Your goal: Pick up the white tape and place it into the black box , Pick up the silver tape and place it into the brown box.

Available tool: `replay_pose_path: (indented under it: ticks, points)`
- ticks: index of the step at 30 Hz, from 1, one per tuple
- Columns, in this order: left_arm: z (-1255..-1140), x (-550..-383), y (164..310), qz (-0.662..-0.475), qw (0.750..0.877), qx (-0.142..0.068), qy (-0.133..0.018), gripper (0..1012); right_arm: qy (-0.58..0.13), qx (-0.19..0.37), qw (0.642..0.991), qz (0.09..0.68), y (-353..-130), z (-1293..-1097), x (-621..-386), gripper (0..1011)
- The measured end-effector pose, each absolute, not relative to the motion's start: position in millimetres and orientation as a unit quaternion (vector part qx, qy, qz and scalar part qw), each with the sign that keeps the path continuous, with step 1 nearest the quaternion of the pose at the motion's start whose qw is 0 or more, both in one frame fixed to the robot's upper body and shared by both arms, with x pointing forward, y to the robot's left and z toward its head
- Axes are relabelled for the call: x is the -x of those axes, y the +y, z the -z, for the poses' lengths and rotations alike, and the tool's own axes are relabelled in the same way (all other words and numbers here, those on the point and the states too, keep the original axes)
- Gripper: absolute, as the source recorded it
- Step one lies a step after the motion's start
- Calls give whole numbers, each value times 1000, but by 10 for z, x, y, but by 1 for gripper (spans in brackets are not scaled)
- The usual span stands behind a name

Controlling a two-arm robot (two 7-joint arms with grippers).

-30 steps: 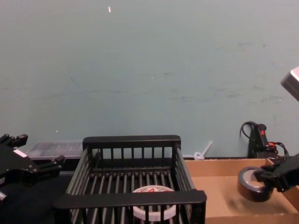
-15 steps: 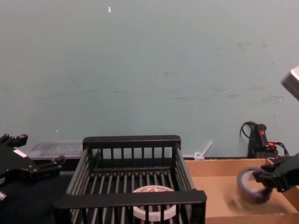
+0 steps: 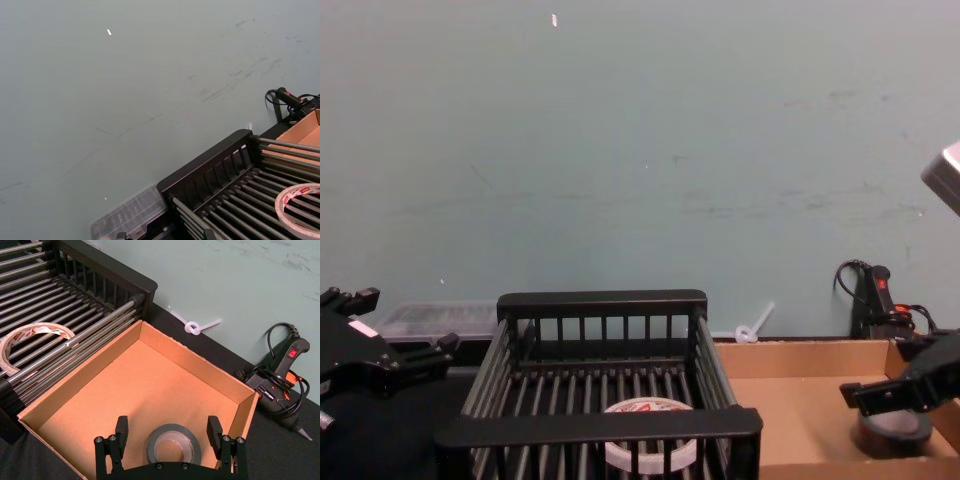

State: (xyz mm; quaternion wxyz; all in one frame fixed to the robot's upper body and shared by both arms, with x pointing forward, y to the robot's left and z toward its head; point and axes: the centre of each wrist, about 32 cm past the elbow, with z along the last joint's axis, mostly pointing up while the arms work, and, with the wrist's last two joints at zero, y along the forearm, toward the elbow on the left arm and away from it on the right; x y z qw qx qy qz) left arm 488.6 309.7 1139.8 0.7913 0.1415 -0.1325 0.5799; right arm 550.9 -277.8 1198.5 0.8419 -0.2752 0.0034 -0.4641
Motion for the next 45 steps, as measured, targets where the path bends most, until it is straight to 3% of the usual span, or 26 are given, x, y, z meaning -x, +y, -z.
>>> replay_pose_path:
  ticks: [15, 24, 31, 45]
  points:
    - [-11398, -4886, 3097, -580, 791, -141, -132, 1001, 3, 275, 842, 464, -2779, -11985, -5509, 1002]
    - [-11398, -4886, 3097, -580, 791, -141, -132, 1001, -31, 237, 835, 496, -2724, -11990, -5391, 1002]
    - [-11398, -4886, 3096, -580, 791, -141, -132, 1001, -112, 184, 792, 571, -2564, -11764, -5124, 1002]
    - [-11398, -4886, 3097, -580, 791, -141, -132, 1001, -102, 173, 771, 604, -2478, -11420, -4819, 1002]
